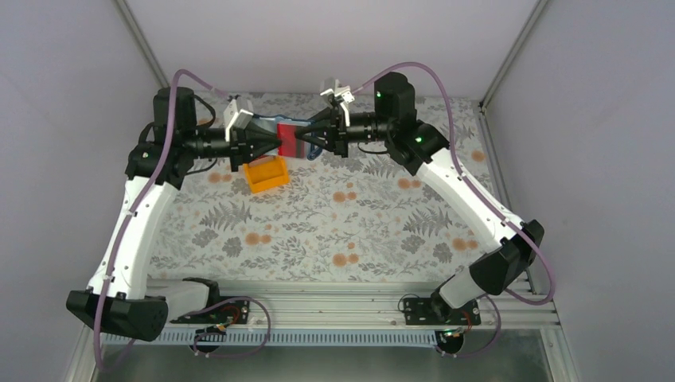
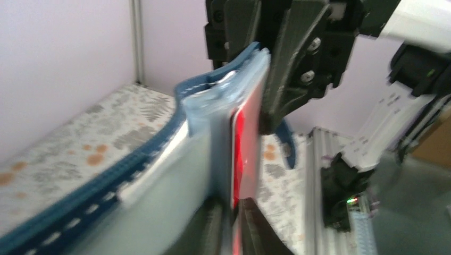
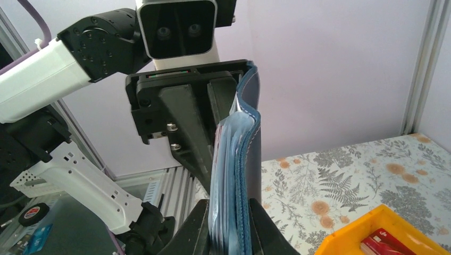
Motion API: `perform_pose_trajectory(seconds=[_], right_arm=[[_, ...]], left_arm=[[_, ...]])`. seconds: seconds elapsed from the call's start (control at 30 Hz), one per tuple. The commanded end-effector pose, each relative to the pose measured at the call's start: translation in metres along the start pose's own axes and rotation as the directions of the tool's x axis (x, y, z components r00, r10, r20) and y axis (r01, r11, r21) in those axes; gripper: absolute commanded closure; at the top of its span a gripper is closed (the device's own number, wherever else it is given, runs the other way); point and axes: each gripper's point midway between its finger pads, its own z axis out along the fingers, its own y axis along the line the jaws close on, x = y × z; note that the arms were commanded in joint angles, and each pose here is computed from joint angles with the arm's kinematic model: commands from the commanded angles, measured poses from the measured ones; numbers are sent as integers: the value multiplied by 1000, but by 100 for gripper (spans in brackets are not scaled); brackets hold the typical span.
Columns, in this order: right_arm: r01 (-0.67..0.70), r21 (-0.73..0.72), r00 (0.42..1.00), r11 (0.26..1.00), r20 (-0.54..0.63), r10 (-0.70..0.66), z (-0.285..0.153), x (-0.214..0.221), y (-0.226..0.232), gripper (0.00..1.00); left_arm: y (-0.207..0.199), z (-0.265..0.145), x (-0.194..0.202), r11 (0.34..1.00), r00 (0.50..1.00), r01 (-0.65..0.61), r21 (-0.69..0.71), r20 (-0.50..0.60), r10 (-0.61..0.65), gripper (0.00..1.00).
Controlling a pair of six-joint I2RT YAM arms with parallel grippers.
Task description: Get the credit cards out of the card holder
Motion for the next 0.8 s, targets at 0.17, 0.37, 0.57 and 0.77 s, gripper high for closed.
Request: perform_pose_trajectory(seconds=[0.17, 0.37, 0.57, 0.77], right_arm=[[48, -130, 999, 990, 17, -46, -4, -13, 38, 85], [24, -91, 1000, 996, -8, -25, -11, 2, 28, 56], [21, -78, 999, 997, -35, -24, -12, 17, 25, 48], [13, -59, 999, 998, -49, -16, -20, 27, 17, 58]], left_arm=[[2, 0, -14, 999, 999, -45, -25, 14, 45, 98], [-5, -6, -15, 999, 998, -51, -16, 21, 52, 98], [-9, -8, -13, 998, 998, -61, 4, 18, 61, 98], [-14, -11, -13, 997, 997, -74, 22, 20, 74, 98]])
